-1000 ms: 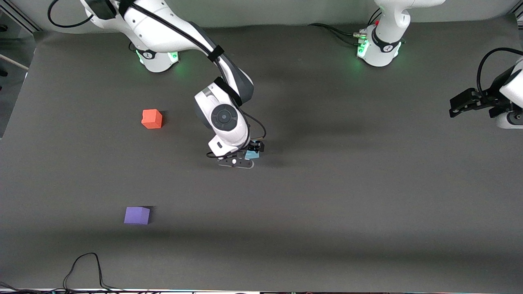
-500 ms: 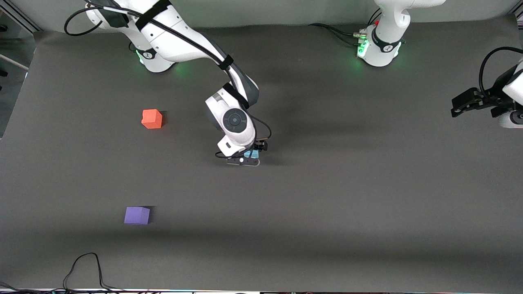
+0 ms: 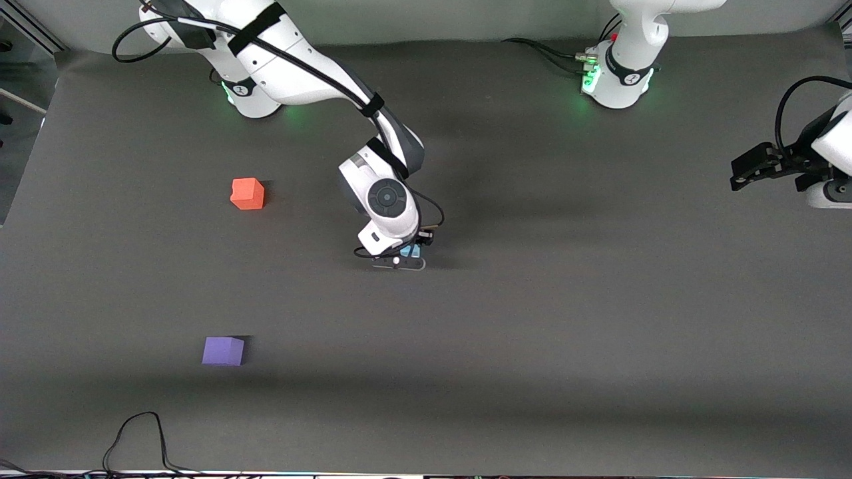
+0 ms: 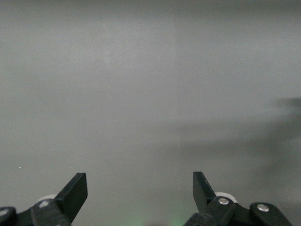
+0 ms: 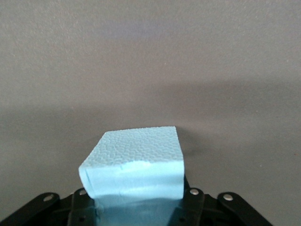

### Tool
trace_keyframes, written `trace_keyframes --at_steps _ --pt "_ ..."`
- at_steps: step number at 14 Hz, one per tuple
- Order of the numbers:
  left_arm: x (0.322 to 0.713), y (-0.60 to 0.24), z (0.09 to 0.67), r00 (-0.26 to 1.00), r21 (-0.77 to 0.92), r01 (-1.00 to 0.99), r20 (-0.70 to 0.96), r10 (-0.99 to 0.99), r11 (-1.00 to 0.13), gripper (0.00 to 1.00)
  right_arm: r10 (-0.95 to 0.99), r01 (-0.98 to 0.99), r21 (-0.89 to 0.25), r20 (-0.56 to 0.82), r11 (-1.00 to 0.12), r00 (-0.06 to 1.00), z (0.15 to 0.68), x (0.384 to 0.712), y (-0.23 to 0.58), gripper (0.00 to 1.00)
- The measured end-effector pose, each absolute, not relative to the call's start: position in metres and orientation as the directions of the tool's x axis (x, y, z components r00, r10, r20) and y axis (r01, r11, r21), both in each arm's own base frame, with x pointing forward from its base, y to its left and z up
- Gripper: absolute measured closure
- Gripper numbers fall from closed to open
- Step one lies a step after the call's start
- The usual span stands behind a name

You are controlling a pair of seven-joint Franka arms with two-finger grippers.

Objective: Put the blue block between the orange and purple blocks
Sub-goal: 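Lift the blue block with the right gripper past the orange block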

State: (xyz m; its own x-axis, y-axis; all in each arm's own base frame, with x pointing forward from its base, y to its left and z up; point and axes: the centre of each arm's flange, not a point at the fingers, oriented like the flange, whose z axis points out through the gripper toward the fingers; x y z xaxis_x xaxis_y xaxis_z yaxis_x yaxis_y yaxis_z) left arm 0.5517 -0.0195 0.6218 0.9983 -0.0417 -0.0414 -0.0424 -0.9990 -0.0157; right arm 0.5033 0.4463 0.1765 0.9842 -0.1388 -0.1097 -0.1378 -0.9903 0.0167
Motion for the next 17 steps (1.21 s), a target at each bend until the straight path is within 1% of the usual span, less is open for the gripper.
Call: trace_keyframes --at_steps 2,4,7,9,12,14,15,17 --pt "0.552 -0.019 0.622 0.998 -0.016 -0.042 -0.041 -0.041 -0.999 0.0 -0.157 -0.157 0.016 -0.103 -0.988 0.982 0.184 0.507 0.445 0.43" --pt "0.552 -0.019 0.622 0.998 -0.016 -0.042 -0.041 -0.041 -0.999 0.0 -0.177 -0.176 0.022 -0.096 -0.984 0.98 0.214 0.518 0.437 0.43" --pt "0.552 -0.018 0.622 0.998 -0.016 -0.04 -0.042 -0.039 -0.999 0.0 -0.203 -0.2 0.037 -0.105 -0.979 0.974 0.313 0.531 0.418 0.43" --pt "0.552 -0.013 0.622 0.999 -0.016 -0.031 -0.042 -0.031 -0.999 0.0 -0.206 -0.202 0.041 -0.124 -0.979 0.971 0.395 0.524 0.404 0.43" --pt "0.552 -0.011 0.622 0.999 -0.016 -0.028 -0.042 -0.027 -0.999 0.0 -0.209 -0.207 0.032 -0.129 -0.978 0.969 0.496 0.51 0.374 0.43" --pt "0.552 -0.011 0.622 0.999 -0.016 -0.029 -0.042 -0.028 -0.999 0.0 -0.194 -0.193 0.027 -0.135 -0.981 0.972 0.545 0.502 0.346 0.43" --pt "0.552 -0.011 0.622 0.999 -0.016 -0.029 -0.042 -0.028 -0.999 0.0 -0.183 -0.182 0.022 -0.136 -0.983 0.974 0.56 0.501 0.331 0.43" --pt "0.552 -0.011 0.622 0.999 -0.016 -0.029 -0.041 -0.028 -0.999 0.0 -0.152 -0.151 0.02 -0.148 -0.988 0.977 0.572 0.506 0.295 0.43"
